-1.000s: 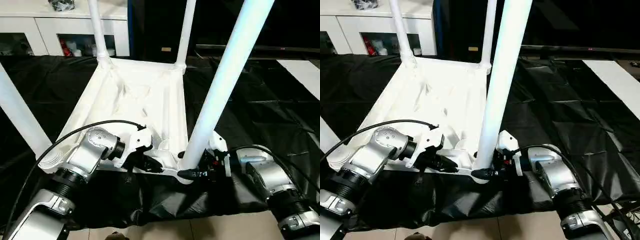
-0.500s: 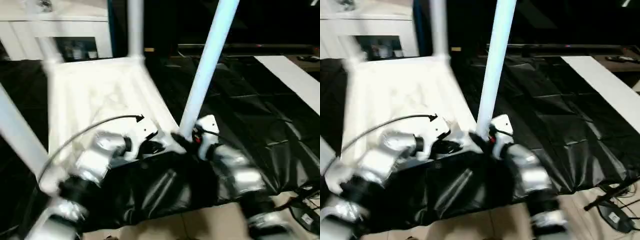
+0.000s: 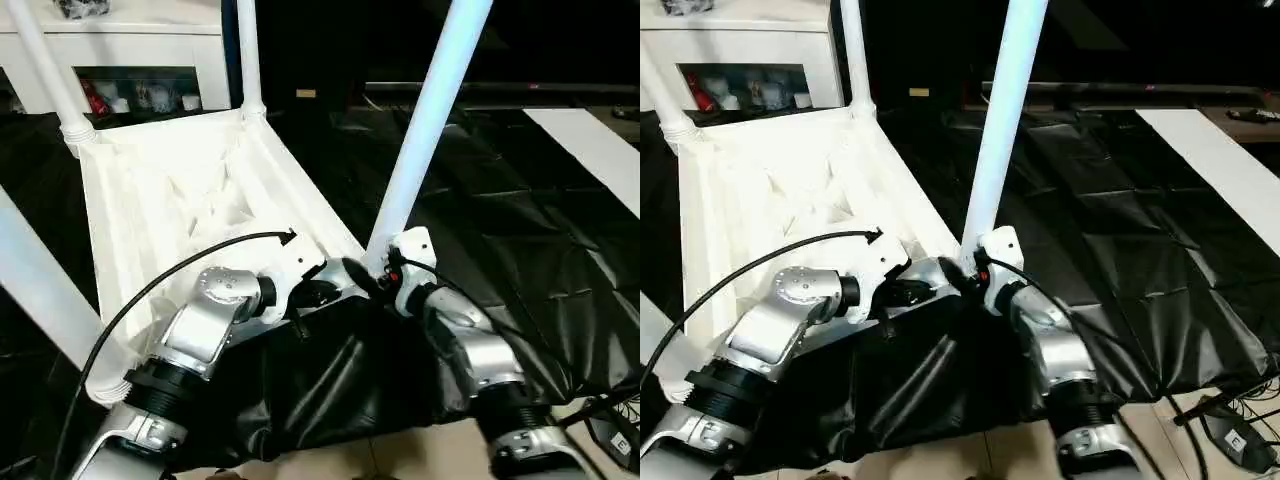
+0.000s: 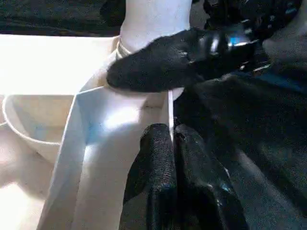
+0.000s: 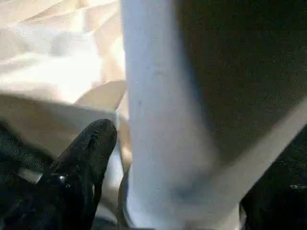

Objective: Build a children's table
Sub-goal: Rotate leg to tighten

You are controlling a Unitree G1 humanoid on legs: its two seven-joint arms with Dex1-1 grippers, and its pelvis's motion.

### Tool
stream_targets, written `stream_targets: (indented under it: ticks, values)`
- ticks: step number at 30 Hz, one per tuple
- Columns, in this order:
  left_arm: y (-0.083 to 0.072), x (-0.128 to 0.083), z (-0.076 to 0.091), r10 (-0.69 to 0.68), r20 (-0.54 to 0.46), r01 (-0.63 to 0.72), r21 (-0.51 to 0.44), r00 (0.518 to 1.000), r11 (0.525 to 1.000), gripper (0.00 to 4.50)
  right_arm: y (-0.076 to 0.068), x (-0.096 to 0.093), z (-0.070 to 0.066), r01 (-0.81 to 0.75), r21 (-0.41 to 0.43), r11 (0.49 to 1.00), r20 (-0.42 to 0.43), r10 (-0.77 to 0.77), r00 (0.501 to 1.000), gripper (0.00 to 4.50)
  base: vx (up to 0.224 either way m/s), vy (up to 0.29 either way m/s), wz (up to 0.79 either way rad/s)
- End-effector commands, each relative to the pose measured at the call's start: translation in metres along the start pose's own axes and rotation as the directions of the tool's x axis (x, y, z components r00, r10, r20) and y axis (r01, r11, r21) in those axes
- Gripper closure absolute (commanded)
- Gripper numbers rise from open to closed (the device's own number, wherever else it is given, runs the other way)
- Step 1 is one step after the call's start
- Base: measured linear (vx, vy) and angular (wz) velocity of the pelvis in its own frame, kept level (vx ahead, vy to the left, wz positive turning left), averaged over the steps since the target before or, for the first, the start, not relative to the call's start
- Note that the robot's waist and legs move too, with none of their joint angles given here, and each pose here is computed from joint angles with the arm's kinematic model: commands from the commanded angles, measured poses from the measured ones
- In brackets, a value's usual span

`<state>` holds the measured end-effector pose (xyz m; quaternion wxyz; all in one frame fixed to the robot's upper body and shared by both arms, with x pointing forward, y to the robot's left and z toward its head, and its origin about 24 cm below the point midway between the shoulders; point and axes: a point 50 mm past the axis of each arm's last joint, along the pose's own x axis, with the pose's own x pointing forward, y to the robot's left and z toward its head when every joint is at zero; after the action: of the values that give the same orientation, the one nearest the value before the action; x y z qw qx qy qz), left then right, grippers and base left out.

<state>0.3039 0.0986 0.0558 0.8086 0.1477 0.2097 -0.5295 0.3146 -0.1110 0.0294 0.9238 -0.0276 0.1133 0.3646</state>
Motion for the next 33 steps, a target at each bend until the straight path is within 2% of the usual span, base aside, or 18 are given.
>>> stream_targets:
  ticks: [1,6,7,8,9,10,11,13,14,20,21,25,26,31,32,33]
  values:
    - [-0.013,0.009,0.014,-0.165,0.04,0.162,0.065,0.985,0.985,4.5,0.008,0.0,0.009,-0.141,-0.063,0.988,0.006,0.142,0.99,0.83,0.0,0.0,0.0]
    - [-0.011,0.003,0.009,-0.232,0.007,0.23,0.091,0.973,0.969,4.5,0.011,-0.011,0.008,-0.313,-0.067,0.947,-0.01,0.313,0.95,0.83,0.0,0.0,0.0]
    - [-0.01,0.001,0.008,-0.255,0.002,0.254,0.1,0.967,0.962,4.5,0.013,-0.015,0.007,-0.369,-0.066,0.927,-0.018,0.368,0.93,0.83,0.0,0.0,0.0]
    - [-0.012,-0.006,0.01,-0.333,0.005,0.33,0.113,0.943,0.937,4.5,0.018,-0.025,0.006,-0.504,-0.043,0.862,-0.045,0.503,0.863,0.83,0.0,0.0,0.0]
    - [-0.012,-0.008,0.01,-0.352,-0.004,0.35,0.121,0.936,0.929,4.5,0.019,-0.029,0.005,-0.546,-0.04,0.837,-0.058,0.543,0.837,0.83,0.0,0.0,0.0]
    - [-0.012,-0.009,0.01,-0.359,-0.007,0.357,0.123,0.933,0.926,4.5,0.02,-0.03,0.005,-0.56,-0.039,0.828,-0.063,0.557,0.828,0.83,0.0,0.0,0.0]
    - [-0.011,-0.011,0.009,-0.375,-0.018,0.374,0.128,0.927,0.918,4.5,0.02,-0.034,0.004,-0.597,-0.035,0.801,-0.079,0.594,0.801,0.99,0.0,0.0,0.0]
    - [-0.008,-0.015,0.008,-0.386,-0.044,0.388,0.14,0.922,0.911,4.5,0.021,-0.039,0.002,-0.648,-0.029,0.761,-0.105,0.643,0.759,0.99,0.0,0.0,0.0]
    - [-0.008,-0.017,0.009,-0.401,-0.043,0.403,0.137,0.915,0.905,4.5,0.021,-0.039,0.0,-0.656,-0.036,0.754,-0.129,0.647,0.752,1.21,0.0,0.0,0.0]
    - [-0.001,-0.021,0.009,-0.386,-0.063,0.391,0.147,0.92,0.908,4.5,0.025,-0.038,-0.003,-0.693,-0.051,0.719,-0.169,0.677,0.716,1.58,0.0,0.0,0.0]
    - [0.001,-0.021,0.008,-0.377,-0.067,0.382,0.146,0.924,0.912,4.5,0.026,-0.037,-0.004,-0.698,-0.049,0.715,-0.171,0.682,0.711,1.81,0.0,0.0,0.0]
    - [0.002,-0.02,0.006,-0.377,-0.081,0.385,0.145,0.923,0.911,4.5,0.026,-0.035,-0.005,-0.708,-0.048,0.705,-0.179,0.691,0.7,2.01,0.0,0.0,0.0]
    - [0.002,-0.02,0.005,-0.378,-0.084,0.386,0.143,0.922,0.911,4.5,0.026,-0.035,-0.005,-0.707,-0.05,0.705,-0.179,0.69,0.701,2.21,0.0,0.0,0.0]
    - [0.007,-0.018,0.0,-0.342,-0.109,0.354,0.126,0.933,0.927,4.5,0.025,-0.027,-0.005,-0.676,-0.084,0.733,-0.191,0.653,0.732,2.45,0.0,0.0,0.0]
    - [0.011,-0.015,-0.001,-0.299,-0.103,0.31,0.111,0.949,0.944,4.5,0.023,-0.023,-0.009,-0.618,-0.058,0.784,-0.173,0.602,0.78,2.47,0.0,0.0,0.0]
    - [0.011,-0.014,-0.002,-0.288,-0.103,0.299,0.107,0.952,0.948,4.5,0.022,-0.022,-0.01,-0.603,-0.051,0.796,-0.169,0.588,0.791,2.51,0.0,0.0,0.0]
